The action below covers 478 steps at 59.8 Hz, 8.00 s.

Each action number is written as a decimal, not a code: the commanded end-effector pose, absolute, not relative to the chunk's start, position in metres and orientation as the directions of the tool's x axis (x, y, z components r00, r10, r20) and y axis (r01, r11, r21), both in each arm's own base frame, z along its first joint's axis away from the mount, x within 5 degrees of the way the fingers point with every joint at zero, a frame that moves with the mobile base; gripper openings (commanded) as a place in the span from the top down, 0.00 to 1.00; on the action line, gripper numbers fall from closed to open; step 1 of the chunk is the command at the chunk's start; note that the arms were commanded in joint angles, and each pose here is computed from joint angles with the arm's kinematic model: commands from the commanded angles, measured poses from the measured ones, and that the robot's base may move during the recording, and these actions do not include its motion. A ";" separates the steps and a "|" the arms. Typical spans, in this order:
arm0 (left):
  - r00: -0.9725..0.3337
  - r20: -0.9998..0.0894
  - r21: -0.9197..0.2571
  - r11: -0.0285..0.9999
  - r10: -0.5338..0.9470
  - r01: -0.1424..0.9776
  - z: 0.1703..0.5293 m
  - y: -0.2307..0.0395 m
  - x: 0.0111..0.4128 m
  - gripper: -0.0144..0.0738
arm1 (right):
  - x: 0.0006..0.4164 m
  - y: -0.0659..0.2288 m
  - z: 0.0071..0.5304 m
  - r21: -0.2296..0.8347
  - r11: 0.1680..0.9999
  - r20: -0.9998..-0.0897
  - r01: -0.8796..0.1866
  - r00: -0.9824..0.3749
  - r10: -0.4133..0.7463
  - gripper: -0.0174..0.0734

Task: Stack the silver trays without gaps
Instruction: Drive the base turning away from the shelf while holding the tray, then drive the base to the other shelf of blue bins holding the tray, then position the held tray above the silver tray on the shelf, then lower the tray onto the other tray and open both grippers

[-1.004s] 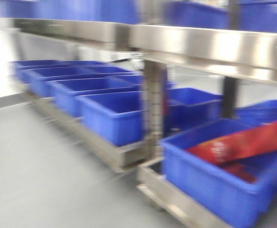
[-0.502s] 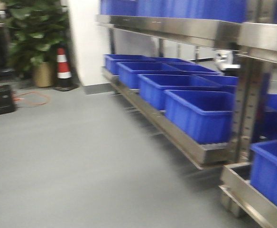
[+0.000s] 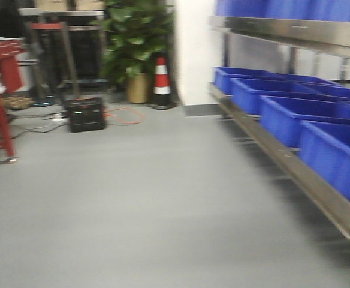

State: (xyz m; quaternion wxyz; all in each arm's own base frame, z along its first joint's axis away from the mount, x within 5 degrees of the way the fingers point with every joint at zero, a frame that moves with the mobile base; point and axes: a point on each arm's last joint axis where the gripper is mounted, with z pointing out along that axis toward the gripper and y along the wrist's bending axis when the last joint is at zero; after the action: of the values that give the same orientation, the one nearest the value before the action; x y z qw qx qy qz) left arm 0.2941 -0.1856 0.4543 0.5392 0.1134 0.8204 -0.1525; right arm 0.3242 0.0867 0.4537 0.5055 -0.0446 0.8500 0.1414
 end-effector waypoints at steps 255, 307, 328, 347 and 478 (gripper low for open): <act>-0.318 -0.948 -0.098 0.927 0.024 0.363 0.466 -0.183 0.293 0.84 | 0.324 0.086 0.463 0.187 0.954 -0.907 -0.232 -0.414 0.077 0.90; -0.318 -0.948 -0.098 0.927 0.024 0.363 0.466 -0.183 0.293 0.84 | 0.324 0.086 0.463 0.187 0.954 -0.907 -0.232 -0.414 0.077 0.90; -0.318 -0.948 -0.098 0.927 0.024 0.363 0.466 -0.183 0.293 0.84 | 0.324 0.086 0.463 0.187 0.954 -0.907 -0.232 -0.414 0.077 0.90; -0.318 -0.948 -0.098 0.927 0.024 0.363 0.466 -0.183 0.293 0.84 | 0.324 0.086 0.463 0.187 0.954 -0.907 -0.232 -0.414 0.077 0.90; -0.588 -0.769 0.138 0.963 0.251 0.232 0.352 -0.205 0.362 0.31 | 0.399 0.105 0.355 0.176 0.968 -0.732 -0.179 -0.681 0.007 0.42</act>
State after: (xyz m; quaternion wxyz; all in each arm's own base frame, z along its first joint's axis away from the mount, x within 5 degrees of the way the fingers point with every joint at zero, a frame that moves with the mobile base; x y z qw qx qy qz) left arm 0.3629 -0.2077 0.3462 0.4264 0.1420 0.8932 0.0110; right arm 0.3995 0.1055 0.3459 0.3754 -0.0424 0.9184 0.1175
